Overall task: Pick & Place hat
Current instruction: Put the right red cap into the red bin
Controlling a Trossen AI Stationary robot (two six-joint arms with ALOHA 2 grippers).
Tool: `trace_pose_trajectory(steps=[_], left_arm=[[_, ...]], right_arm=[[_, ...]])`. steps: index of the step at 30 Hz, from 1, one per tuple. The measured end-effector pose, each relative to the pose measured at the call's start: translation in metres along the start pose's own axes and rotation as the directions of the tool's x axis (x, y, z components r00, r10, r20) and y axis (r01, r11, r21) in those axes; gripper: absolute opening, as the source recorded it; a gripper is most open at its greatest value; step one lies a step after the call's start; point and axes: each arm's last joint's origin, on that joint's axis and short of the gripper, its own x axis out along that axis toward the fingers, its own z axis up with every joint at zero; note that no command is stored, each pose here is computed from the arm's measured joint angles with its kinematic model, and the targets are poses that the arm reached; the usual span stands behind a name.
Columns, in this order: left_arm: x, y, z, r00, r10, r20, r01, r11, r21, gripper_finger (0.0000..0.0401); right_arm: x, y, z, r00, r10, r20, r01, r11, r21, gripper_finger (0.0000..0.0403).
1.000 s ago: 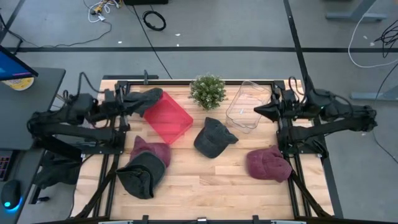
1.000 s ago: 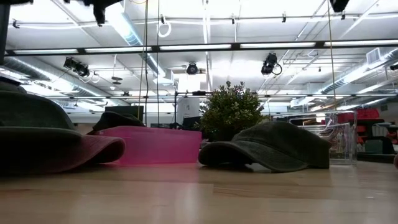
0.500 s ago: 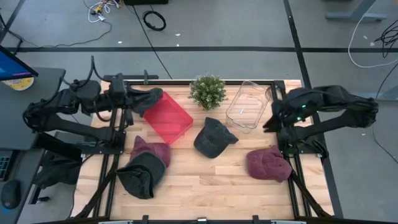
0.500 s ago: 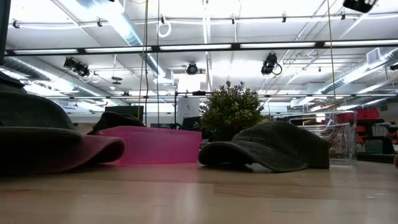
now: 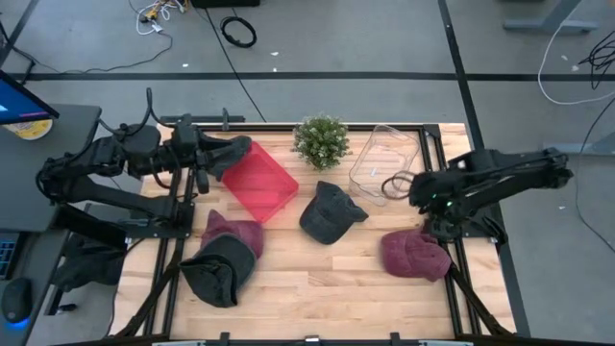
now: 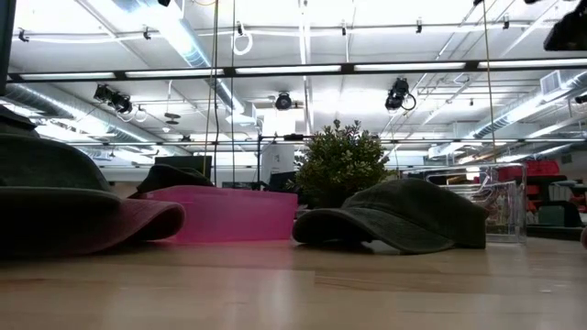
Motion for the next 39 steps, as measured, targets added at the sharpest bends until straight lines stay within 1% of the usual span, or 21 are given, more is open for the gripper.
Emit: trace_pose_trajectory(steps=[2,4,8,11,13,18,20,22,25,27,29,33,36,39], left_arm=[[0.000,0.000,0.000,1.000,0.000,-0.002,0.000,1.000,0.003,0.0101],[0.000,0.000,0.000,1.000,0.005,-0.002,-0.004,1.000,0.010,0.0101],[0.000,0.000,0.000,1.000,0.015,-0.003,-0.015,1.000,0.013,0.0101],[0.000,0.000,0.000,1.000,0.015,-0.003,-0.015,1.000,0.013,0.0101],[0.000,0.000,0.000,1.000,0.015,-0.003,-0.015,1.000,0.013,0.0101],[0.000,0.001,-0.001,1.000,0.016,-0.011,-0.016,1.000,0.015,0.0101],[0.000,0.001,-0.001,1.000,0.016,-0.012,-0.016,1.000,0.015,0.0101],[0.000,0.001,-0.002,1.000,0.016,-0.014,-0.016,1.000,0.016,0.0101],[0.000,0.001,-0.002,1.000,0.016,-0.018,-0.016,1.000,0.017,0.0101],[0.000,0.001,-0.002,1.000,0.018,-0.017,-0.018,1.000,0.017,0.0101],[0.000,0.001,-0.002,0.999,0.030,-0.016,-0.029,0.999,0.017,0.0101],[0.000,0.001,-0.002,0.999,0.042,-0.015,-0.042,0.999,0.015,0.0101],[0.000,0.001,-0.002,0.999,0.042,-0.015,-0.042,0.999,0.015,0.0101],[0.000,0.001,-0.002,0.999,0.042,-0.015,-0.042,0.999,0.015,0.0101]], right_arm=[[0.014,0.003,0.001,1.000,-0.003,-0.029,0.003,1.000,-0.010,0.0303],[0.026,0.007,0.002,0.999,0.007,-0.034,-0.009,0.999,-0.045,0.0301],[0.047,0.013,0.000,0.997,0.028,-0.075,-0.033,0.996,-0.077,0.0287],[0.061,0.013,-0.006,0.991,0.008,-0.134,-0.020,0.996,-0.085,0.0281],[0.071,0.012,-0.011,0.985,-0.003,-0.170,-0.012,0.996,-0.090,0.0285],[0.094,0.009,-0.023,0.966,-0.001,-0.257,-0.012,0.999,-0.051,0.0314],[0.103,0.009,-0.027,0.964,0.007,-0.267,-0.015,0.999,-0.029,0.0325],[0.112,0.007,-0.032,0.959,-0.005,-0.283,0.007,1.000,0.007,0.0331],[0.125,0.005,-0.038,0.960,-0.044,-0.276,0.054,0.998,0.031,0.0332],[0.134,0.003,-0.041,0.965,-0.066,-0.256,0.077,0.997,0.032,0.0327],[0.143,0.001,-0.043,0.970,-0.059,-0.235,0.072,0.996,0.047,0.0320],[0.159,-0.005,-0.047,0.976,-0.036,-0.216,0.062,0.992,0.113,0.0303],[0.169,-0.009,-0.050,0.977,-0.030,-0.210,0.064,0.985,0.159,0.0286],[0.177,-0.013,-0.053,0.980,-0.019,-0.199,0.059,0.979,0.197,0.0260]])
